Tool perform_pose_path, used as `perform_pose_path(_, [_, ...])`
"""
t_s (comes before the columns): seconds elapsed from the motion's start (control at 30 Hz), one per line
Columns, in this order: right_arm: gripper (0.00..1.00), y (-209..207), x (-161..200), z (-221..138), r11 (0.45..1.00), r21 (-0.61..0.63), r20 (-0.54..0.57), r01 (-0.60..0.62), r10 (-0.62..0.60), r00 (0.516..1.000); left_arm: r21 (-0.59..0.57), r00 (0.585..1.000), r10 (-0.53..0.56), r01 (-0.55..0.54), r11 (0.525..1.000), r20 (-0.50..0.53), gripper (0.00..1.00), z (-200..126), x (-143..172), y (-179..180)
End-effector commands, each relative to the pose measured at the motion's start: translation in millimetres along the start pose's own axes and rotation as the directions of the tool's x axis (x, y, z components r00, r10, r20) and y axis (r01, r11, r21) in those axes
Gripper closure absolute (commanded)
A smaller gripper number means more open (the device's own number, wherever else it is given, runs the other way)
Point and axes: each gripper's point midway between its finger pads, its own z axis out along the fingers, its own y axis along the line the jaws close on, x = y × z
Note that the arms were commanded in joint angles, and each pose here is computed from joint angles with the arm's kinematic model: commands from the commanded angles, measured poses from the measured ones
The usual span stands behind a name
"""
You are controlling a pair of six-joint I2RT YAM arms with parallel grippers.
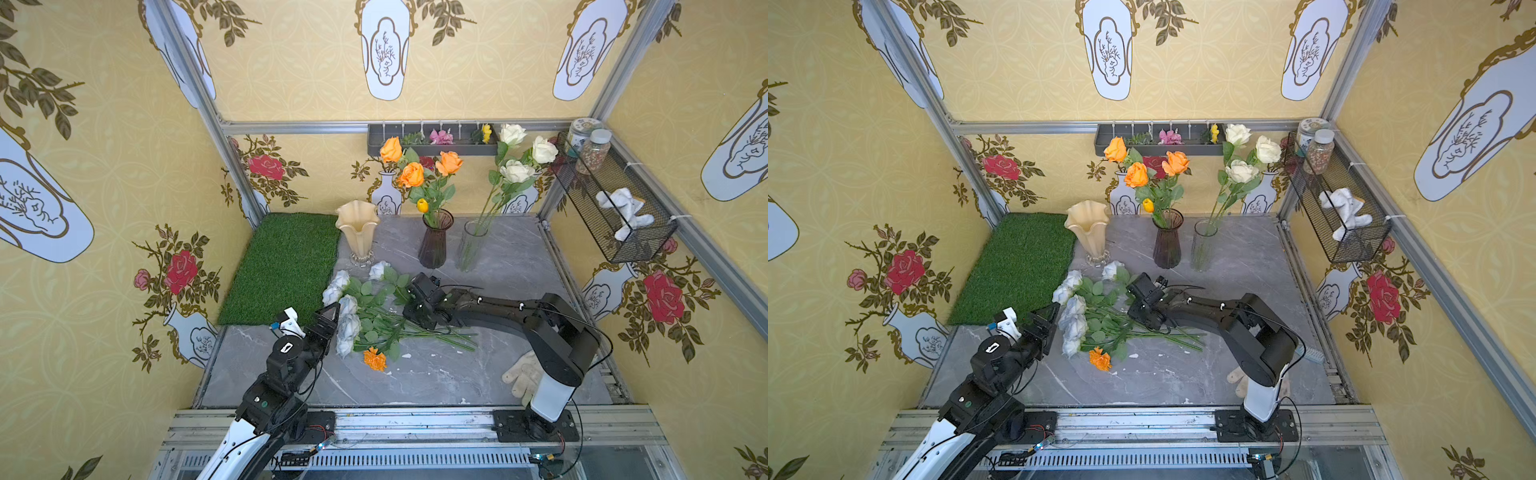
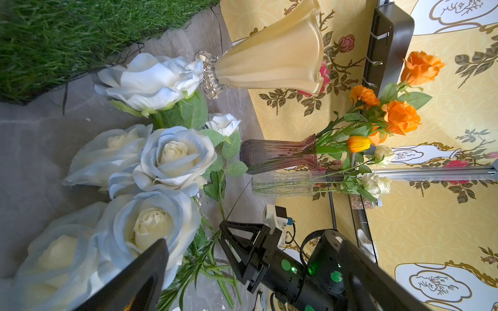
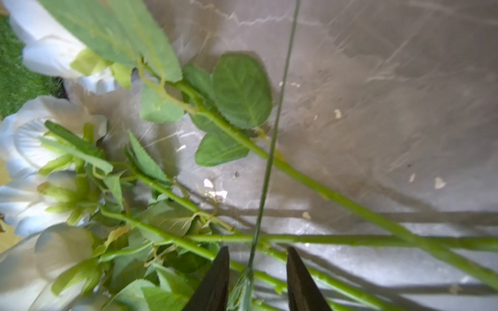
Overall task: Arrange the flowers in different vases according to their colors
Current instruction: Pick up the flower at the center of the board.
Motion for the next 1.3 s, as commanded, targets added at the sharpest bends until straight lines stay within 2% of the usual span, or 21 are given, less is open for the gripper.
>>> perform_pose_path(0.0, [0.64,8.5,-9.6,3.7,1.0,-0.025,0.037,-0.012,0.013,0.999,-0.004,1.0,0.015,-0.015,1.0,0.003,0.0,0.4,-0.1,2.6])
perform_pose_path(0.27, [0.76,13.7,-5.4,16.3,0.999,-0.041,0.02,-0.03,0.031,0.999,-0.004,1.0,0.016,-0.016,1.0,0.004,0.0,0.4,-0.3,2.6])
perform_pose_path(0.47, [0.79,9.1,1.1,17.7,0.998,-0.04,0.019,-0.053,0.054,0.998,-0.006,1.0,0.015,-0.015,1.0,0.005,0.0,0.5,-0.4,3.2])
perform_pose_path(0.57, [0.87,5.2,-0.1,12.6,0.996,-0.049,0.035,-0.075,0.077,0.996,-0.007,1.0,0.015,-0.015,1.0,0.005,0.0,0.4,-0.4,3.4])
perform_pose_path(0.77, [1.0,4.5,-14.8,-12.1,0.991,-0.072,0.103,-0.109,0.116,0.988,-0.008,1.0,0.016,-0.016,1.0,0.002,0.0,0.5,0.0,3.5])
perform_pose_path(0.93, [1.0,12.2,-28.8,-33.7,0.97,-0.148,0.113,-0.191,0.209,0.971,-0.002,1.0,0.016,-0.016,1.0,-0.006,0.0,-0.1,1.2,1.3])
perform_pose_path(1.07, [1.0,24.0,-43.1,-56.6,0.928,-0.249,0.123,-0.278,0.315,0.941,0.022,0.999,0.033,-0.033,0.999,-0.027,0.0,-2.9,3.8,-6.8])
perform_pose_path(1.27, [1.0,39.0,-69.9,-100.4,0.858,-0.38,0.184,-0.346,0.437,0.88,0.138,0.994,0.068,-0.056,0.989,-0.083,0.0,-12.5,12.3,-35.4])
